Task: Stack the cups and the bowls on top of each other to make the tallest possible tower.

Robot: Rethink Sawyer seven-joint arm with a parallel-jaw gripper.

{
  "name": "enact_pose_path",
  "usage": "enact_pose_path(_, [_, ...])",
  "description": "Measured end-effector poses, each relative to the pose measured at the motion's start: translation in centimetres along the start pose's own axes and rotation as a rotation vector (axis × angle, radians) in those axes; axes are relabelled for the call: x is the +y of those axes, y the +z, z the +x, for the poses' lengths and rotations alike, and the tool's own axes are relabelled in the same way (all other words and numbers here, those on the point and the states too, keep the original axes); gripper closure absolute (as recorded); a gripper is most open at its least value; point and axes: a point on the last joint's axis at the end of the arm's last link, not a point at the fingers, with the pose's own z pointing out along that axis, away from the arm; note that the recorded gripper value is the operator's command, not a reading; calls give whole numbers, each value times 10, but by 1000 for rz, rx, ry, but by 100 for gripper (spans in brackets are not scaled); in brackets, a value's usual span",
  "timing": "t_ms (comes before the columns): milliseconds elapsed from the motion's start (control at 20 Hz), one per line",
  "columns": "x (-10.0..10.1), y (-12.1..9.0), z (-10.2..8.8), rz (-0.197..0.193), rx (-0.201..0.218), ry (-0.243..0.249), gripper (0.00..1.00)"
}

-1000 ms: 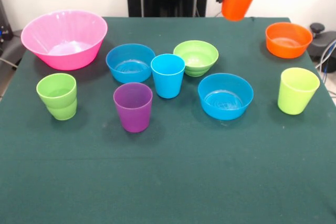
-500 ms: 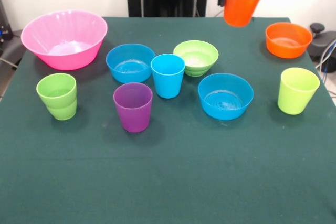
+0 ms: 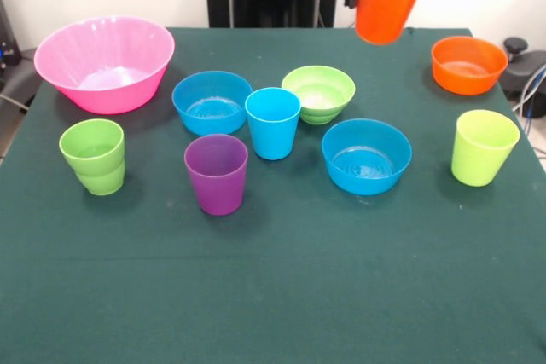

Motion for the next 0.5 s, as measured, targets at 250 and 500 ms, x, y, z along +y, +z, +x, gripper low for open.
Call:
enact_pose_path(250, [-19, -21, -25, 0, -5, 21, 100])
enact_pose_path(500, [-34, -35, -50, 11, -18, 25, 100])
